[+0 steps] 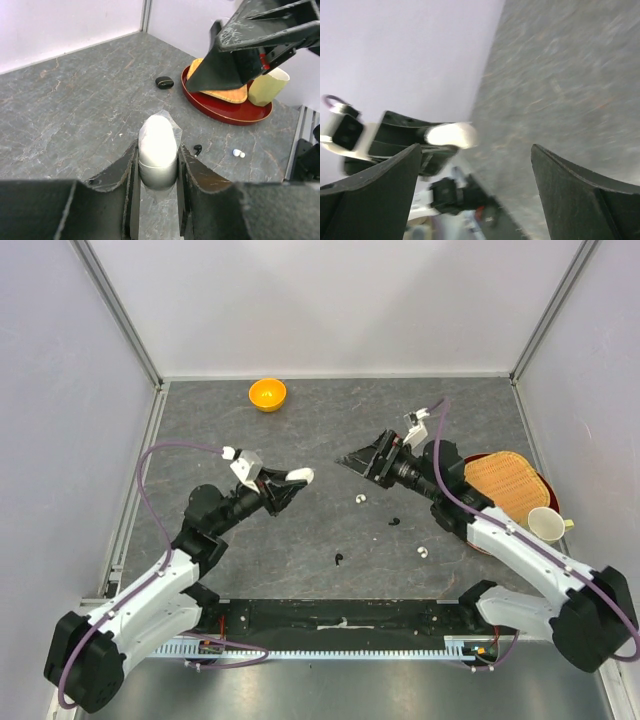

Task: Insert the wireless bluetooth earbuds into the charging case
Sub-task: Pick up the charging case at the center of the board.

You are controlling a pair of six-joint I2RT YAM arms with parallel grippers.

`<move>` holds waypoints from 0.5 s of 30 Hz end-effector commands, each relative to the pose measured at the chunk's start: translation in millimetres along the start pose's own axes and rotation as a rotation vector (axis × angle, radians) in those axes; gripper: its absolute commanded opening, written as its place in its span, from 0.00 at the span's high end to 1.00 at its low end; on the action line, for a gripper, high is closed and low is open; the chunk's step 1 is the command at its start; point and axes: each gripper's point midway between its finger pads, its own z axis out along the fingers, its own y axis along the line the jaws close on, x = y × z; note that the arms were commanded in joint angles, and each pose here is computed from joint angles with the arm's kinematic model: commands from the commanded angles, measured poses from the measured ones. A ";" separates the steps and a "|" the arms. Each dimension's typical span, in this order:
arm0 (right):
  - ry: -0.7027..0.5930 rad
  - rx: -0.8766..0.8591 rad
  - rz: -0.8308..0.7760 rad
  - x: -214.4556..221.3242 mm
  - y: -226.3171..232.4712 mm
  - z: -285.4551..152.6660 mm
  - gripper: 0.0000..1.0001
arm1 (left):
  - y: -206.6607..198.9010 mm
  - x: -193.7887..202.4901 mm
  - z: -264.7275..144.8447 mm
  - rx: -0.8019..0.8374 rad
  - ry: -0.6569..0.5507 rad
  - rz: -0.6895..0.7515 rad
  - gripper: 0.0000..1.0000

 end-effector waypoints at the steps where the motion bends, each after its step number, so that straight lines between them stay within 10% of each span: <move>1: 0.128 -0.338 0.391 11.9 61.8 -6.6 0.06 | -23.7 -56.5 -4.9 0.116 -0.257 0.244 0.98; 15: 0.254 -0.364 0.560 40.0 75.3 16.1 0.06 | -43.3 -54.5 -1.0 0.239 -0.306 0.224 0.98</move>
